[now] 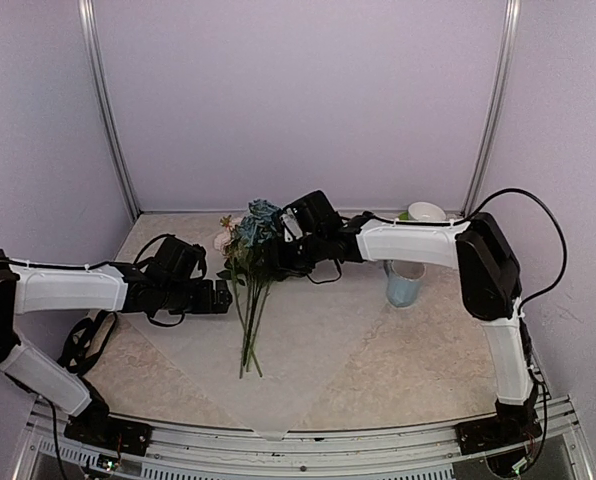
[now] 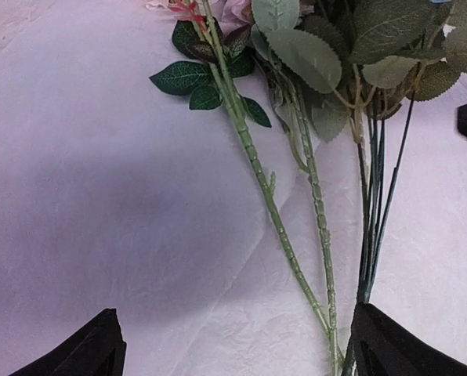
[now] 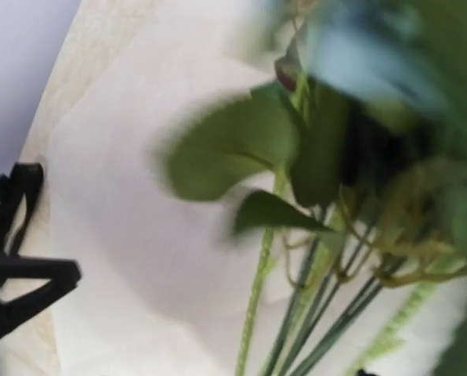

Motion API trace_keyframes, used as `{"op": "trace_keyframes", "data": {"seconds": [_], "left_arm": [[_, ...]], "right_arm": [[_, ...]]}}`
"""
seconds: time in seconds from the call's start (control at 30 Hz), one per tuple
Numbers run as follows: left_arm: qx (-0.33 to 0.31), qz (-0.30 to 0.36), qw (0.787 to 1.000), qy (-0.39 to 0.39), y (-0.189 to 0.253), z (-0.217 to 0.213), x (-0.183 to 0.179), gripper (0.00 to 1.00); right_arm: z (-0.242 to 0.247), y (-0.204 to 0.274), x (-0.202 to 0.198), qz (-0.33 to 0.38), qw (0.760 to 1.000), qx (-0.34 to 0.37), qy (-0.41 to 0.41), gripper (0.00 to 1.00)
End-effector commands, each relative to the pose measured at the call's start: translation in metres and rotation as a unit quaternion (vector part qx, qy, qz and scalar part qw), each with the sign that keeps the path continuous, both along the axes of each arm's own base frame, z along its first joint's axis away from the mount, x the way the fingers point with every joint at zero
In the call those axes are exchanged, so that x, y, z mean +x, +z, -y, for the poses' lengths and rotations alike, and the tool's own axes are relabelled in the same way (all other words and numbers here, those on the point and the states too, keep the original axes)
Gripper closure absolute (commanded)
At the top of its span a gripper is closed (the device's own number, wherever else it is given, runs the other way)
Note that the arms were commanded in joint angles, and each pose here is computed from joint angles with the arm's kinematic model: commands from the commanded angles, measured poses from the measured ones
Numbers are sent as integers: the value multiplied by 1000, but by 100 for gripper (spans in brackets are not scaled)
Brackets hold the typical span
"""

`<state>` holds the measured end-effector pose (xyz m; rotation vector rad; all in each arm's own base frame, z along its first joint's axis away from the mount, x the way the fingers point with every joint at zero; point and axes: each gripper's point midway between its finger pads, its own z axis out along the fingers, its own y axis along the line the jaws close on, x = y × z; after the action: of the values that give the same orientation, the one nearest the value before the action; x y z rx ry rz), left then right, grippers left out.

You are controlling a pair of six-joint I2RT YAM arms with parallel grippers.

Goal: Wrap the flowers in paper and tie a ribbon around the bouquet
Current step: Place the fake flower on the flattened wrapping paper, then adjust the fake flower with the flattened wrapping paper.

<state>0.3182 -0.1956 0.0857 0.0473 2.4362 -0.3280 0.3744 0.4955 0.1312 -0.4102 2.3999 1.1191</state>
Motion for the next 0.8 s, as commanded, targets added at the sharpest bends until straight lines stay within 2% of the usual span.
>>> {"op": "trace_keyframes", "data": {"seconds": [0.0, 0.1, 0.2, 0.33, 0.5, 0.57, 0.77], "left_arm": [[-2, -5, 1000, 0, -10, -2, -2, 1], [-5, -9, 1000, 0, -15, -2, -3, 1], [-1, -15, 1000, 3, -19, -3, -2, 1], [-2, -25, 1000, 3, -28, -3, -3, 1], [5, -44, 999, 9, -43, -6, -4, 1], [3, -47, 999, 8, -46, -5, -4, 1], [5, -51, 999, 4, -50, -4, -4, 1]], "right_arm": [[40, 75, -5, 128, 990, -59, 22, 32], [71, 48, -9, 131, 984, -118, 19, 32], [113, 6, -6, 123, 967, -222, -22, 33], [159, -26, 10, 142, 924, -349, -65, 40], [207, -60, 26, 154, 861, -473, -103, 51], [223, -69, 32, 160, 837, -510, -114, 55], [255, -82, 45, 174, 793, -571, -125, 62]]}}
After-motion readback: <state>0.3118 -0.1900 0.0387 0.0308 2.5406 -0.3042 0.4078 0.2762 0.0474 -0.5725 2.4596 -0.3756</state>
